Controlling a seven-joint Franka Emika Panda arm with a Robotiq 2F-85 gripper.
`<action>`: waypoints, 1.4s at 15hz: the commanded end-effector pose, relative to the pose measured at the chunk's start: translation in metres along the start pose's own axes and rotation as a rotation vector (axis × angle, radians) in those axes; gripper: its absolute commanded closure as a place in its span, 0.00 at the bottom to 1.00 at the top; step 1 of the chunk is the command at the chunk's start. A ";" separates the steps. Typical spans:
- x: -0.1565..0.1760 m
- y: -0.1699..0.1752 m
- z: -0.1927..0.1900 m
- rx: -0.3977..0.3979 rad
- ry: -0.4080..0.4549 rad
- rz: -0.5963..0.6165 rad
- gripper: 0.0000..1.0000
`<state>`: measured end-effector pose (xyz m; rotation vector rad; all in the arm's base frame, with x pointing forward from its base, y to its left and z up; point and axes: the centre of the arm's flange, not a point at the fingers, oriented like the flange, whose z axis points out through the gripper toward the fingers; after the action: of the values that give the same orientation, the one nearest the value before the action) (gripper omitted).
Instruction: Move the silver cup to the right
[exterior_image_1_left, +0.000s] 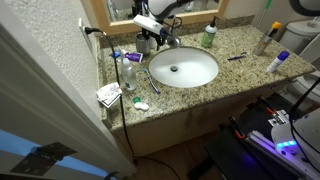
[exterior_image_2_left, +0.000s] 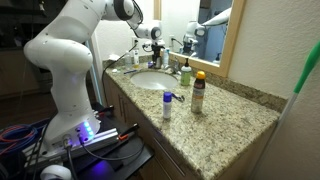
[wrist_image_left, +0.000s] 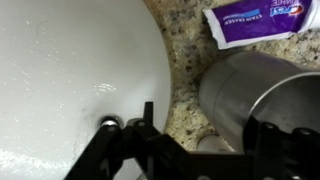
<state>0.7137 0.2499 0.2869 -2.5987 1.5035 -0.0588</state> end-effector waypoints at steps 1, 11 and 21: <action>-0.001 -0.001 -0.002 0.031 -0.009 -0.033 0.53; -0.004 -0.007 -0.010 0.104 0.043 -0.054 0.99; -0.019 0.040 -0.211 -0.039 0.140 -0.197 0.98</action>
<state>0.6879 0.2481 0.4347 -2.7520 1.2612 -0.2106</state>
